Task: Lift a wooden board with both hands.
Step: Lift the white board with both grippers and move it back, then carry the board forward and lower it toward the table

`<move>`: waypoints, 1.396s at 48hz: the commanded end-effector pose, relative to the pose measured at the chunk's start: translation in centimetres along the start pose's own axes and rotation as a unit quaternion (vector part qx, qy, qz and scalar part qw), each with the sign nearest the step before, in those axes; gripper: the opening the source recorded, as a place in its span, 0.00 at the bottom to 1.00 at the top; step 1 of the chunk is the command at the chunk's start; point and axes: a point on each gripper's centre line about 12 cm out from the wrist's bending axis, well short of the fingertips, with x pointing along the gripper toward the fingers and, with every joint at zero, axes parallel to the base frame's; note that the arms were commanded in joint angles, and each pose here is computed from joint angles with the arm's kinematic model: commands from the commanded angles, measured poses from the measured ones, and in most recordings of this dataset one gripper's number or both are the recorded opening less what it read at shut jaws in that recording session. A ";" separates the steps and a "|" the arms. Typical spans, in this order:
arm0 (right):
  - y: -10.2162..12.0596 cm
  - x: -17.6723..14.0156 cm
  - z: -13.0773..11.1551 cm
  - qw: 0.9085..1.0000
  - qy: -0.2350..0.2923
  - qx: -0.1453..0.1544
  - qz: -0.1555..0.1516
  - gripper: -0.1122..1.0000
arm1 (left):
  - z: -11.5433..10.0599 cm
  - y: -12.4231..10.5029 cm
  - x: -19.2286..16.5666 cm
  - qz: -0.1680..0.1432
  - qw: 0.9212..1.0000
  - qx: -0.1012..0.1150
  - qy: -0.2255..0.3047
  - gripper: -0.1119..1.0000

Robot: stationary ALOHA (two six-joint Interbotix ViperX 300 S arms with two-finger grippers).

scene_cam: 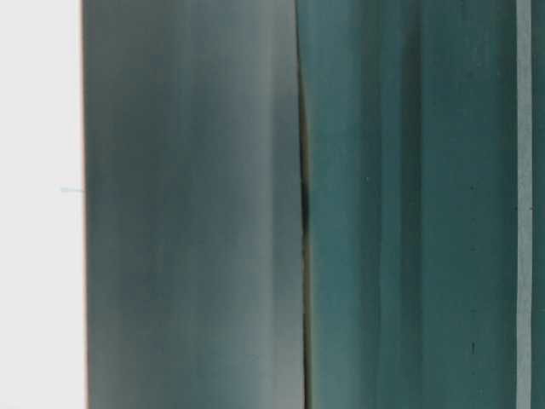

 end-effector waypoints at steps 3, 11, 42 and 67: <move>-0.3 -2.2 0.1 1.000 -0.011 0.002 -0.011 0.29 | 0.6 0.3 -2.5 0.002 1.000 -0.007 -0.013 0.26; -0.3 -3.4 0.3 1.000 -0.014 0.001 -0.013 0.29 | 1.1 0.3 -3.6 0.002 1.000 -0.004 -0.011 0.26; -0.3 -7.8 0.9 0.999 -0.051 0.005 -0.009 0.29 | 3.3 0.1 -7.3 0.001 1.000 0.002 -0.021 0.26; -0.4 -7.8 0.9 0.999 -0.050 0.006 -0.010 0.29 | 3.7 -0.1 -7.6 0.001 1.000 0.006 -0.012 0.26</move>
